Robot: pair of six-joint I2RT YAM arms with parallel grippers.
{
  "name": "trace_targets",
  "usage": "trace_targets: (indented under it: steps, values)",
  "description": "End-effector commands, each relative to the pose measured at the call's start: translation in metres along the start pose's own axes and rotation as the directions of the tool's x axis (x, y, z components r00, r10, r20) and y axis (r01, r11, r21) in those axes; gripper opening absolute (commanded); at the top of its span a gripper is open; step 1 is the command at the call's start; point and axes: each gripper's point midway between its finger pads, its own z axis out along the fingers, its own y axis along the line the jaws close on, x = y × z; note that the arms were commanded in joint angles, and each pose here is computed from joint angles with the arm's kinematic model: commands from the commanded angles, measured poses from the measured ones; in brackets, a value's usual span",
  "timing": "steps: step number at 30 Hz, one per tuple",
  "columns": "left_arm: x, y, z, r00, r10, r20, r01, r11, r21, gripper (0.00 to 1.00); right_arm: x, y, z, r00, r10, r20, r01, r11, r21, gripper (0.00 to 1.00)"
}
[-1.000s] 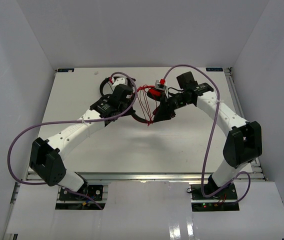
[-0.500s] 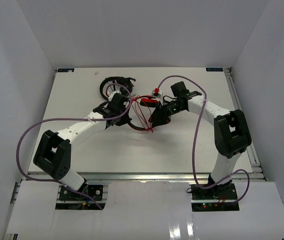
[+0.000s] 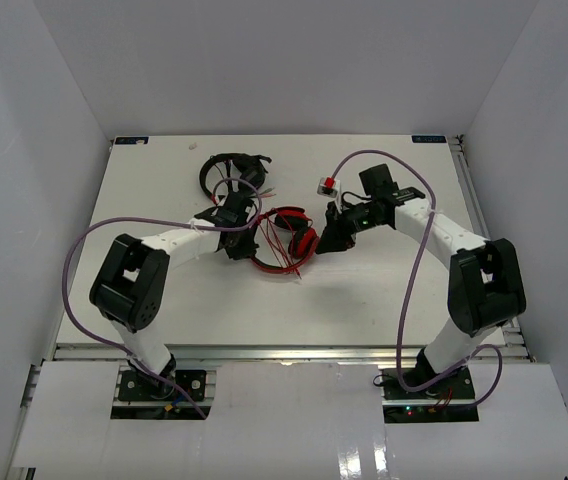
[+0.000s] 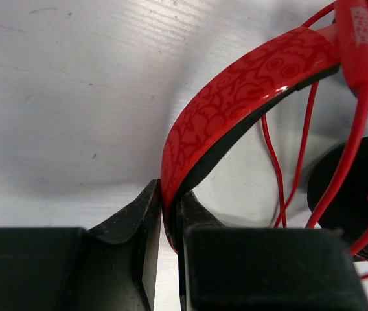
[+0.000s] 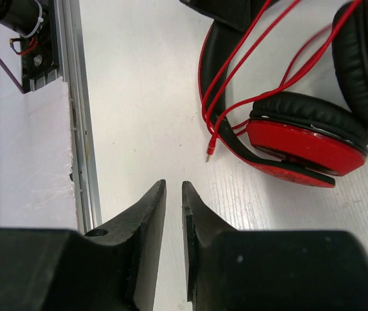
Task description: Wrap the headphones
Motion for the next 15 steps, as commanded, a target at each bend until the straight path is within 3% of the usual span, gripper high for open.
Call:
trace_targets:
  steps: [1,4,6,8,11,15]
  values:
    - [-0.012,-0.019,-0.004,1.000,0.018,0.014,-0.019,0.997,0.070,0.04,-0.004,0.013,-0.020,0.997,-0.064,0.030,0.064,0.998,0.025,0.26]
    - [-0.010,-0.015,-0.002,1.000,0.021,-0.012,-0.021,0.999,0.047,0.25,-0.004,0.018,-0.030,0.996,-0.077,0.047,0.075,0.996,0.045,0.28]
    - [-0.010,-0.015,-0.004,1.000,0.024,-0.014,-0.024,0.999,0.048,0.50,-0.002,0.020,-0.036,0.995,-0.080,0.056,0.077,0.995,0.058,0.29]
    - [-0.013,-0.017,-0.010,1.000,0.028,-0.008,-0.027,0.998,0.059,0.64,0.000,0.022,-0.042,0.994,-0.083,0.067,0.078,0.994,0.074,0.29]
    - [-0.016,-0.020,-0.020,0.999,0.037,0.004,-0.037,0.996,0.076,0.76,0.000,0.025,-0.052,0.993,-0.089,0.080,0.081,0.992,0.097,0.31]
    - [-0.030,-0.031,-0.053,0.994,0.086,0.072,-0.096,0.985,0.145,0.85,0.006,0.024,-0.067,0.993,-0.103,0.058,0.092,0.983,0.160,0.36]
